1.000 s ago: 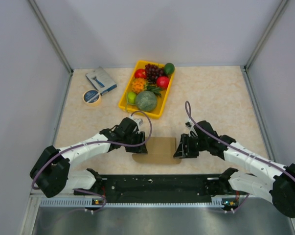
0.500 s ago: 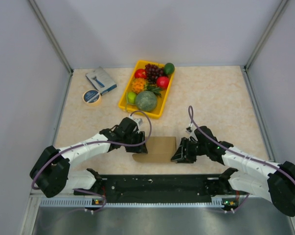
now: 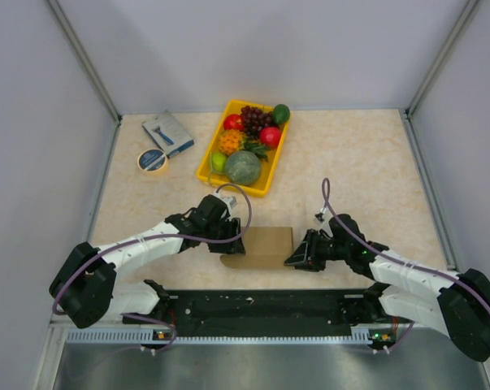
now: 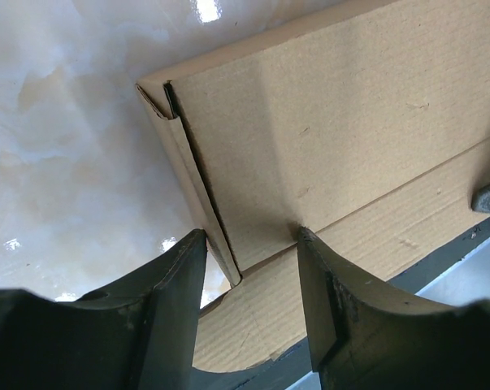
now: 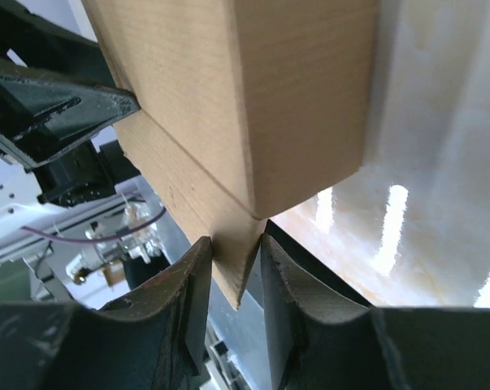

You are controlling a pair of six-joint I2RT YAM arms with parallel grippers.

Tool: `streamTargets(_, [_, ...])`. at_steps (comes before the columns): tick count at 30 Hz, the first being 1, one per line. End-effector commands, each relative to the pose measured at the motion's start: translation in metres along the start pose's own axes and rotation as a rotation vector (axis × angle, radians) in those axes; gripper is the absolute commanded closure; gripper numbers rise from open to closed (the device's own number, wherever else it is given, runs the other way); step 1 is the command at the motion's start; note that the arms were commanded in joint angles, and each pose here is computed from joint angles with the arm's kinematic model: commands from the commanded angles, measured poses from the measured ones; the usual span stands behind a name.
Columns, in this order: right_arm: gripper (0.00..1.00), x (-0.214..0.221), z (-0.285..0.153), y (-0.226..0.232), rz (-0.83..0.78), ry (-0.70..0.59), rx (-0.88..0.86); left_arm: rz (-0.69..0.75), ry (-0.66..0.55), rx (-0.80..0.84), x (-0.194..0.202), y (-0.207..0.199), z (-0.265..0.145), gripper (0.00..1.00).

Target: Fold the paper box

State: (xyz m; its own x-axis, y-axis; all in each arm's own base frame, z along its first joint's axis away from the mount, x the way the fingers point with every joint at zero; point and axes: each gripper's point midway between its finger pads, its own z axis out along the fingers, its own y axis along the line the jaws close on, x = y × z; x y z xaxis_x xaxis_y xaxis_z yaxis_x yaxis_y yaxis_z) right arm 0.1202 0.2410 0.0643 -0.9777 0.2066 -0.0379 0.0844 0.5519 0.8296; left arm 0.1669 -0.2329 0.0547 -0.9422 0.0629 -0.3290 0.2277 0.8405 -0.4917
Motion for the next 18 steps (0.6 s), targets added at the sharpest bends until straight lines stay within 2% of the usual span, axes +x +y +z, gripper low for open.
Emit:
streamTargets(1, [0.7,-0.013,-0.005,0.016,0.057,-0.072,-0.125,0.016,-0.01,0.023,0.001,-0.003,-0.001,0.47])
streamTargets(8, [0.71,-0.017,-0.006,0.019,0.097,-0.084,-0.163,0.015,-0.01,0.027,0.0,-0.004,-0.001,0.48])
streamTargets(11, [0.8,-0.016,-0.004,0.014,0.099,-0.067,-0.142,0.015,-0.009,0.026,0.001,-0.003,-0.002,0.48])
streamTargets(12, [0.88,-0.014,-0.003,0.011,0.105,-0.059,-0.122,0.015,-0.012,0.022,0.0,-0.003,-0.002,0.48])
streamTargets(15, [0.98,-0.01,0.0,0.004,0.1,-0.03,-0.097,0.017,-0.016,0.022,-0.001,-0.003,-0.002,0.48])
streamTargets(18, [1.0,-0.009,0.001,-0.001,0.093,-0.024,-0.076,0.018,-0.021,0.023,-0.002,-0.004,-0.003,0.48])
